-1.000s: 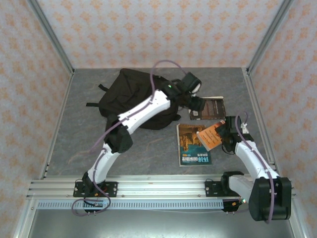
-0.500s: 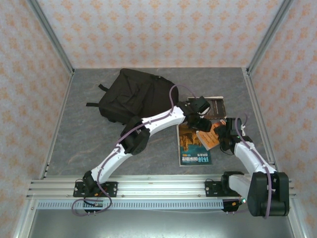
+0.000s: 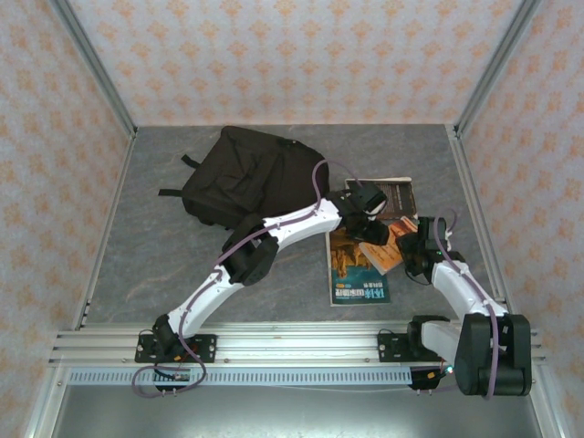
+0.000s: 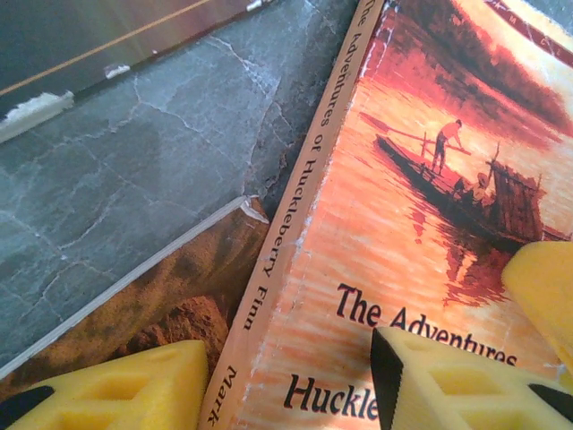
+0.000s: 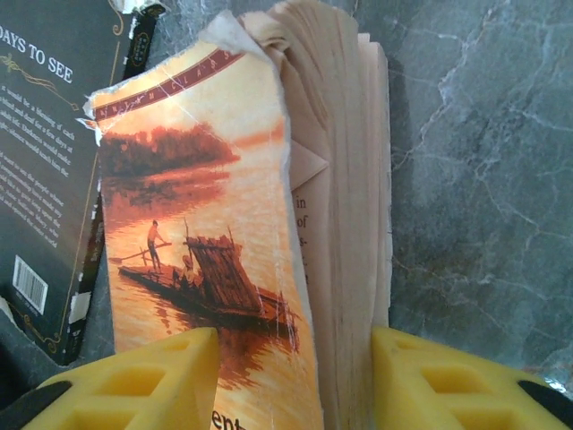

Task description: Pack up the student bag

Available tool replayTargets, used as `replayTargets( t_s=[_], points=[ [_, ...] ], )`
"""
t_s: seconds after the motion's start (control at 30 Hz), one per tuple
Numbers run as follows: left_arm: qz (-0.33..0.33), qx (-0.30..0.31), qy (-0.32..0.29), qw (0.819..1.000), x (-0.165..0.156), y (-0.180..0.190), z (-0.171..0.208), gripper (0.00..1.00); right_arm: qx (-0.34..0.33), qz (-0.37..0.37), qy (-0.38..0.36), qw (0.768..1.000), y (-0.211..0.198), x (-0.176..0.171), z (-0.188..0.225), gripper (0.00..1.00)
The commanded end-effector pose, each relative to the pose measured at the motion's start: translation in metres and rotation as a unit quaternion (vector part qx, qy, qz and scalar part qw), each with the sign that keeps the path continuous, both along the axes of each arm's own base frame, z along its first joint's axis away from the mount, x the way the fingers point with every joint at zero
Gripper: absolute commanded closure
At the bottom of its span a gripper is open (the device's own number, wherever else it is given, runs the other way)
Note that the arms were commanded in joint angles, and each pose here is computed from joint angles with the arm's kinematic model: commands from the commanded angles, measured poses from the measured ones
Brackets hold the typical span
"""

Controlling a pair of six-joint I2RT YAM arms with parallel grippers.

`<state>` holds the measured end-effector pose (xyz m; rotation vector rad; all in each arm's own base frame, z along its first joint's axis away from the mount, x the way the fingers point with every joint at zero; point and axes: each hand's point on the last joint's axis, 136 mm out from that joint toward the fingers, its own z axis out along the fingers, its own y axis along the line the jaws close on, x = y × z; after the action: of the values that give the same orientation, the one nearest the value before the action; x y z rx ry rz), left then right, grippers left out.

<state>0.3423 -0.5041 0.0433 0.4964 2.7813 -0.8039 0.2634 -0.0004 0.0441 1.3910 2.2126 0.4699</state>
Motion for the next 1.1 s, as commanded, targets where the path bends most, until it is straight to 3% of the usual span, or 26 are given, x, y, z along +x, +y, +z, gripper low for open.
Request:
replayTargets(
  t_s=[0.0,0.3,0.53,0.63,0.73,0.8,1.07],
  points=[
    [-0.008,-0.002,0.018,1.000,-0.010,-0.004,-0.013,0.49,0.009,0.004,-0.029,1.000,0.003,0.011,0.018,0.56],
    [-0.014,-0.008,0.026,1.000,-0.013,-0.006,-0.015,0.54,0.025,0.011,-0.050,0.998,0.009,0.017,0.023,0.70],
    [-0.018,-0.017,0.029,0.999,-0.017,-0.009,-0.012,0.57,0.040,0.022,-0.058,0.997,0.015,0.024,0.022,0.69],
    [-0.018,-0.023,0.034,0.999,-0.018,-0.011,-0.010,0.57,0.048,0.028,-0.063,0.996,0.018,0.025,0.019,0.76],
    [-0.014,-0.023,0.031,0.999,-0.018,-0.009,-0.007,0.57,0.036,0.037,-0.062,0.997,0.017,0.025,0.020,0.94],
    [-0.011,-0.021,0.026,0.999,-0.018,-0.006,-0.003,0.57,0.018,0.037,-0.058,0.997,0.012,0.022,0.023,1.00],
    [0.028,-0.013,-0.003,1.000,-0.005,0.022,0.030,0.46,-0.022,0.041,-0.077,0.996,0.003,0.018,0.044,1.00]
  ],
)
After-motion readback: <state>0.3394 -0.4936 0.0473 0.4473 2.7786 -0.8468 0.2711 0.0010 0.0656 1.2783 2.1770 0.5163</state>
